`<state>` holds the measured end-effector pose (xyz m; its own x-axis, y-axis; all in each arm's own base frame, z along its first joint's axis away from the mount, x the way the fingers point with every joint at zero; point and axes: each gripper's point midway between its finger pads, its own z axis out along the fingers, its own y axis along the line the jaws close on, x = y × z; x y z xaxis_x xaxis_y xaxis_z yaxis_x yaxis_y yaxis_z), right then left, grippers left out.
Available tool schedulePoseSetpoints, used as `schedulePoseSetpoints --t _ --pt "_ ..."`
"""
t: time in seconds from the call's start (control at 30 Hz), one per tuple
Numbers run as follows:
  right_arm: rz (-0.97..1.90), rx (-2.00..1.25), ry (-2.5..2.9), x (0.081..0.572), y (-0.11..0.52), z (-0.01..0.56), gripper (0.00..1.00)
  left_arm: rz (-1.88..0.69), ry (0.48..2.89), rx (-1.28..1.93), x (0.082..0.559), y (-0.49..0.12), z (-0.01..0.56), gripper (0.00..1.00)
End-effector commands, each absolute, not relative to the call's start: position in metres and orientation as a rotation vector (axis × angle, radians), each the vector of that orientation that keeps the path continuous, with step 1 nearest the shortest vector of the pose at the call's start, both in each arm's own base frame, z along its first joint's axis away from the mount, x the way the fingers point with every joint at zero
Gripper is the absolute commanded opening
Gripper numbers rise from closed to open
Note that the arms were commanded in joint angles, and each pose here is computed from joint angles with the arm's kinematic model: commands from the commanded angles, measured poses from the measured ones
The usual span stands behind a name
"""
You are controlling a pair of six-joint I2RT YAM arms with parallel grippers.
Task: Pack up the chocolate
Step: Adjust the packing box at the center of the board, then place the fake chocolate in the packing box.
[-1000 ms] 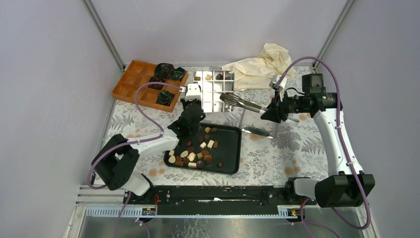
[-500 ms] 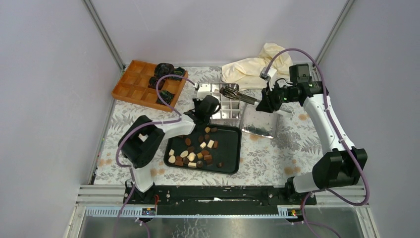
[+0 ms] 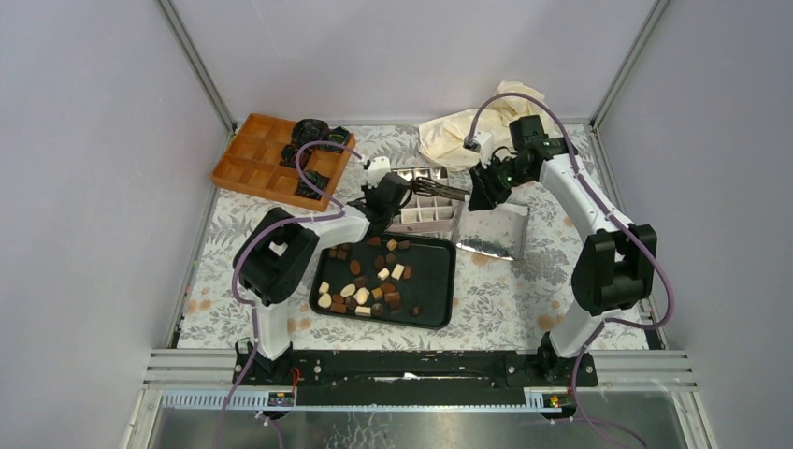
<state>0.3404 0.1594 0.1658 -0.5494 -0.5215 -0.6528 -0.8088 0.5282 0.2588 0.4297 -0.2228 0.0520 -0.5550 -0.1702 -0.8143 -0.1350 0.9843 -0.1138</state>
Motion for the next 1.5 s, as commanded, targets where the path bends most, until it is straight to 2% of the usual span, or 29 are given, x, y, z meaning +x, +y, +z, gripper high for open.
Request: schedulePoseSetpoints --t 0.0,0.27,0.47,0.6,0.8,1.0,1.47 --pt "0.729 -1.072 2.222 0.364 0.171 0.182 0.0 -0.118 2.124 -0.281 0.437 -0.225 0.076 0.27" --pt "0.686 -1.085 2.299 0.384 0.177 0.164 0.0 -0.174 2.085 -0.299 0.416 -0.208 0.118 0.48" --pt "0.691 -1.123 2.327 0.379 0.186 0.152 0.02 -0.387 2.084 -0.167 0.373 -0.212 0.151 0.66" --pt "0.67 -1.118 2.347 0.38 0.185 0.147 0.04 -0.506 2.08 -0.162 0.338 -0.207 0.162 0.72" --pt "0.65 -1.101 2.366 0.382 0.184 0.144 0.17 -0.677 2.105 -0.271 0.292 -0.199 0.142 0.73" --pt "0.657 -1.099 2.368 0.383 0.186 0.143 0.29 -0.823 2.039 -0.371 0.273 -0.197 0.142 0.73" --pt "0.65 -1.081 2.362 0.389 0.188 0.15 0.41 -0.869 2.022 -0.336 0.264 -0.198 0.159 0.73"
